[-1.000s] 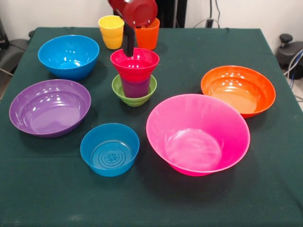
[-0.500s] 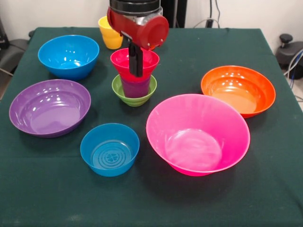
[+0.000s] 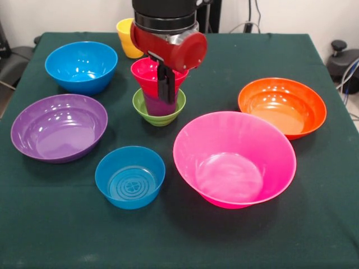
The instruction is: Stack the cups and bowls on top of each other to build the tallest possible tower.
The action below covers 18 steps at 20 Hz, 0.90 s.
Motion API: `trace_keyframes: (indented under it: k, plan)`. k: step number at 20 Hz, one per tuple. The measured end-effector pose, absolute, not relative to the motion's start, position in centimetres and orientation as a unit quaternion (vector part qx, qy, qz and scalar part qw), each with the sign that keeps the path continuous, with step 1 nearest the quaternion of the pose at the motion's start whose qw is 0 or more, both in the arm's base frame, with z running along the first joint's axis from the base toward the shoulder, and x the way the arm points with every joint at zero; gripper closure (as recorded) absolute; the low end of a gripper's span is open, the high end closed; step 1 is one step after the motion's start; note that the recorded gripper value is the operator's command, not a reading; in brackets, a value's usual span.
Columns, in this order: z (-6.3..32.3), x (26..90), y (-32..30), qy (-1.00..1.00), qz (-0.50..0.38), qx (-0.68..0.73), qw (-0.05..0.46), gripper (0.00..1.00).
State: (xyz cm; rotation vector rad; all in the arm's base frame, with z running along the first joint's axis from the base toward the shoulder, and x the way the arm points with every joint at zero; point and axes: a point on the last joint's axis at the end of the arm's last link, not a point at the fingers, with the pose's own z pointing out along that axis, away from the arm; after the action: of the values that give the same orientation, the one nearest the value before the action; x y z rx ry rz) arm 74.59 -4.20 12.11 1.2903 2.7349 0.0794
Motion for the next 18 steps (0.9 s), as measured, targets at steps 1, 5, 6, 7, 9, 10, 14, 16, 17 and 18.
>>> trace_keyframes:
  k: [1,5,6,7,9,10,14,16,17,18]
  plan:
    - [12.1,74.7,-3.9,0.904,0.028,0.423,0.058,1.00]
    - [12.2,74.9,-3.4,0.907,0.034,0.416,0.058,1.00]
    - [12.3,75.0,-3.4,0.909,0.037,0.411,0.059,1.00]
    - [12.3,75.1,-3.6,0.912,0.037,0.405,0.060,1.00]
    - [12.2,75.2,-4.2,0.922,0.037,0.381,0.063,1.00]
    - [12.2,75.2,-4.5,0.925,0.038,0.372,0.064,1.00]
    - [12.3,75.0,-6.2,0.944,0.041,0.321,0.067,1.00]
    - [12.5,74.4,-7.6,0.955,0.039,0.285,0.067,1.00]
    - [12.6,74.2,-7.8,0.958,0.038,0.278,0.067,1.00]
    - [12.7,74.0,-8.2,0.960,0.038,0.269,0.068,1.00]
